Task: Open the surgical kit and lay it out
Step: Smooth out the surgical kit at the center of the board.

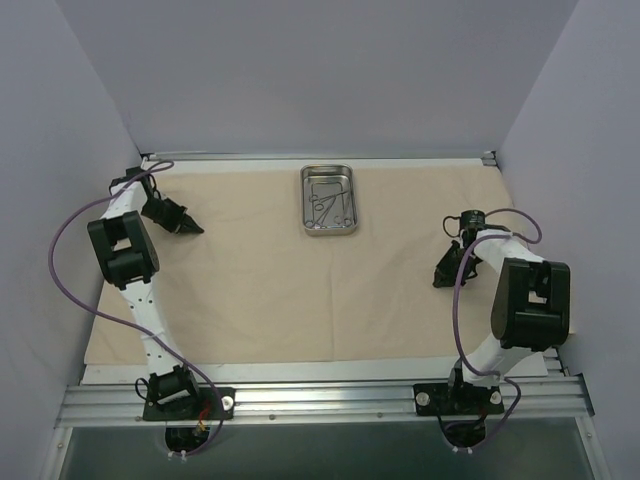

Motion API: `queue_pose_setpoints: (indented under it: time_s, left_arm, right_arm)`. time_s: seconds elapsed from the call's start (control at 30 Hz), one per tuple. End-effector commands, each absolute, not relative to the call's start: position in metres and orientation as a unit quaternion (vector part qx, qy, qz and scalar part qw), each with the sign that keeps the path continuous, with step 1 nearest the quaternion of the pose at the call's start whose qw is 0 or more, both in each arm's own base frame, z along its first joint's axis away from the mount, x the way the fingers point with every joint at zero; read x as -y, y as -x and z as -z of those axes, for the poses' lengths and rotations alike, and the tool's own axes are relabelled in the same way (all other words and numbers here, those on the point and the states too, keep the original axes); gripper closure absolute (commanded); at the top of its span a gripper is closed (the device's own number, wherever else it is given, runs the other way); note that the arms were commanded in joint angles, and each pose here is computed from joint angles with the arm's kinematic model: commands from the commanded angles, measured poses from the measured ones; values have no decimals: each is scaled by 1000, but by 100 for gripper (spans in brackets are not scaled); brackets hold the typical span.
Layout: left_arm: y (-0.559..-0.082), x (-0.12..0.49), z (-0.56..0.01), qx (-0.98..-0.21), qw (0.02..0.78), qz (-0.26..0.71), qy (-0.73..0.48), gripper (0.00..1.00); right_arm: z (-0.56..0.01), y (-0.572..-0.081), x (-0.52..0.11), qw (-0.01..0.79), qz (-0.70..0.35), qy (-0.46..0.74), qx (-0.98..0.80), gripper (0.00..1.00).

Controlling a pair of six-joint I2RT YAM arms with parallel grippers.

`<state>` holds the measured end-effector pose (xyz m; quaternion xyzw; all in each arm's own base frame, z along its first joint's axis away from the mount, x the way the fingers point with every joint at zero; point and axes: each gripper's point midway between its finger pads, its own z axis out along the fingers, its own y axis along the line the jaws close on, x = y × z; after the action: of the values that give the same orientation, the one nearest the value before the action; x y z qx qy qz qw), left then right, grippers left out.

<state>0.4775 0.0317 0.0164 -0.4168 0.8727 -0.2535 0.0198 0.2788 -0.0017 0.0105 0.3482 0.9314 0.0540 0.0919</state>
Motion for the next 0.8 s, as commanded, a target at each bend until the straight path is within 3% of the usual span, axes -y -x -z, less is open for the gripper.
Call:
queue_pose_setpoints:
  time_s: [0.0, 0.33, 0.47, 0.6, 0.77]
  left_arm:
    - [-483, -56, 9, -881, 40, 213, 421, 89]
    - [-481, -55, 3, -882, 44, 218, 416, 89]
    - [-482, -52, 6, -879, 44, 227, 417, 89]
    - [-480, -53, 7, -880, 41, 226, 415, 89]
    - [-476, -56, 8, -880, 38, 225, 417, 89]
  right_arm:
    - [-17, -280, 9, 88, -54, -378, -920, 100]
    - [-20, -269, 59, 100, 24, -389, -916, 100]
    - [13, -275, 25, 85, 22, -351, -932, 100]
    - [47, -288, -53, 54, -93, -327, -939, 100]
    - [34, -318, -89, 74, -92, -275, -954, 100]
